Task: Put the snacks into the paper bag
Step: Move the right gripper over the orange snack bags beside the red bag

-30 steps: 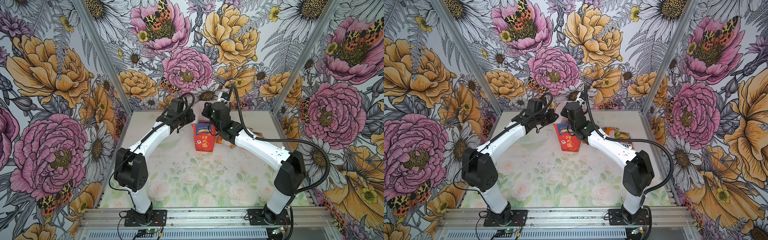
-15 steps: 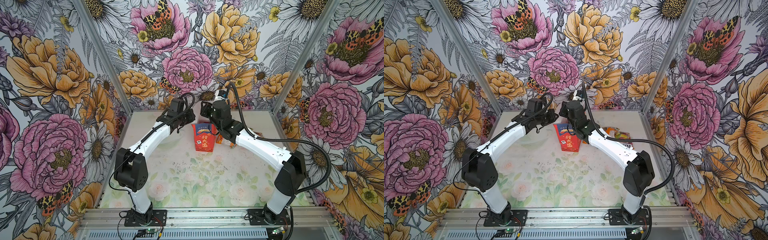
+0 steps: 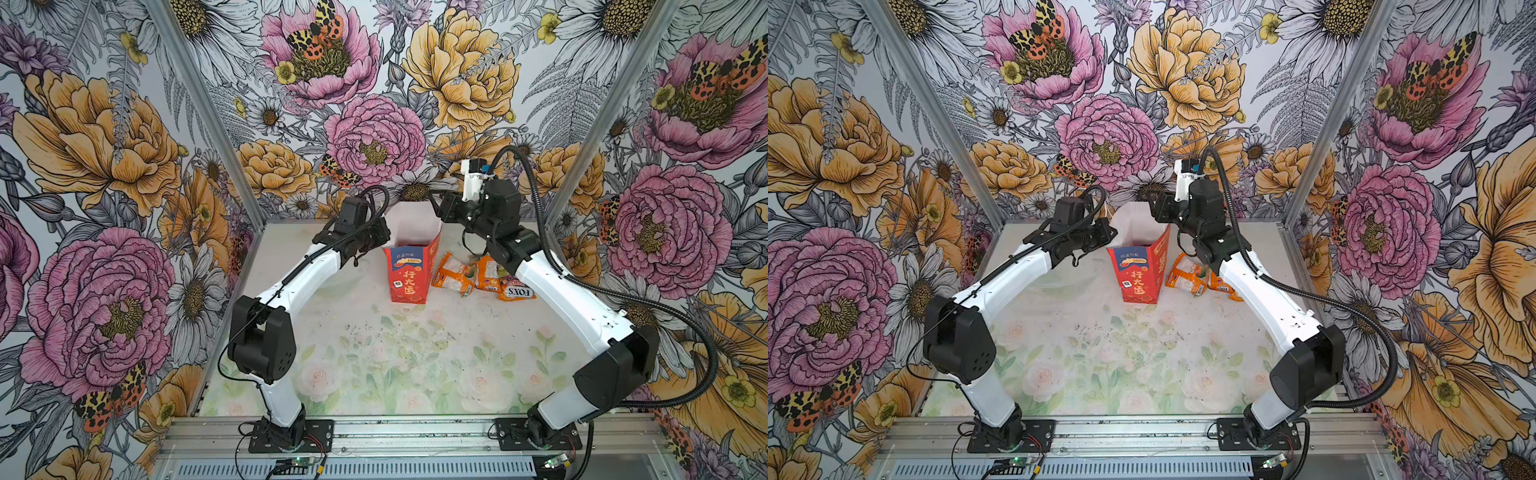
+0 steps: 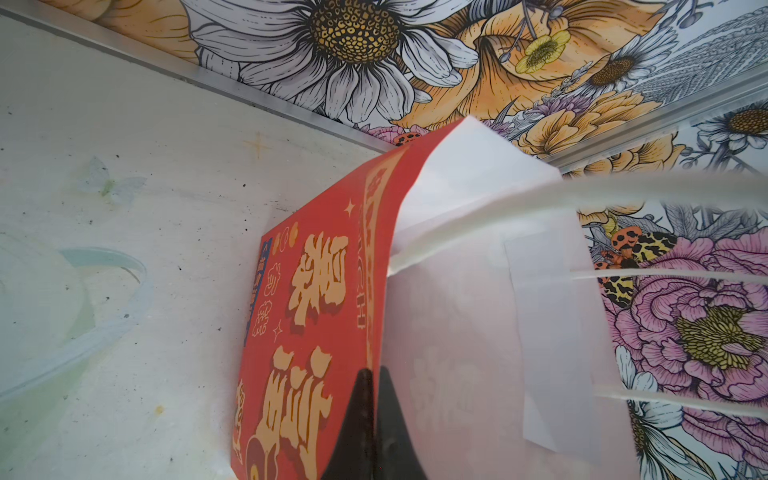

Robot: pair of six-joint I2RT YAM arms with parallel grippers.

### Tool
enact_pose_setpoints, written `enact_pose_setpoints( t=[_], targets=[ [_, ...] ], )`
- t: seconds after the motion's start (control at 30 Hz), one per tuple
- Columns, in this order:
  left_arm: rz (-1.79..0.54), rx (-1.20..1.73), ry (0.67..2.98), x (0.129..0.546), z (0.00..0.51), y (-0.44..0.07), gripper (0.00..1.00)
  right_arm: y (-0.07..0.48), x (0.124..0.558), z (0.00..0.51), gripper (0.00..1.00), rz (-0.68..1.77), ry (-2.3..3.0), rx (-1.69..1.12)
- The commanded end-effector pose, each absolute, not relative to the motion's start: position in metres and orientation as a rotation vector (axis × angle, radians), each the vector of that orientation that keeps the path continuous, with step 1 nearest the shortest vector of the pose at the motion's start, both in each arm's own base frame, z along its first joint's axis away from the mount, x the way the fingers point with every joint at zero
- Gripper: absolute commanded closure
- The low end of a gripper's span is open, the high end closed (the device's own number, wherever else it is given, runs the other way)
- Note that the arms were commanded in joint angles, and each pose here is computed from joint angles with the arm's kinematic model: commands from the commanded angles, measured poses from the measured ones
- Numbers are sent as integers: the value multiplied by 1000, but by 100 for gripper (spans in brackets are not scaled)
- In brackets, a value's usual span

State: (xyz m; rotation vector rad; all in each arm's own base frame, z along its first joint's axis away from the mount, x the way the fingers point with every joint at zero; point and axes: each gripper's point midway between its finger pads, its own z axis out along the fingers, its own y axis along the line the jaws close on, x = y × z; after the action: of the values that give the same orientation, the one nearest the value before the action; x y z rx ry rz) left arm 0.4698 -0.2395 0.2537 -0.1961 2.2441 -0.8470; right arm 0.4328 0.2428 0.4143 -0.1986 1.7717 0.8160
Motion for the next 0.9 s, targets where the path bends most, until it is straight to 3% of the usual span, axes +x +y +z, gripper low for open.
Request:
enact_pose_setpoints(
  t=[0.0,0.2,0.37,0.87],
  targets=[
    [-847,-212,2232,468,259,-234,100,257,389,413,58,857,1794,-507],
    [-842,-222,2230,469,258,-230,100,233,356,379,53,644,1893,-728],
    [-845,-222,2230,469,258,-229,100,197,349,355,30,411,1963,-756],
    [-851,-220,2231,470,258,-231,100,147,336,241,23,-2,2131,-1118]
  ],
)
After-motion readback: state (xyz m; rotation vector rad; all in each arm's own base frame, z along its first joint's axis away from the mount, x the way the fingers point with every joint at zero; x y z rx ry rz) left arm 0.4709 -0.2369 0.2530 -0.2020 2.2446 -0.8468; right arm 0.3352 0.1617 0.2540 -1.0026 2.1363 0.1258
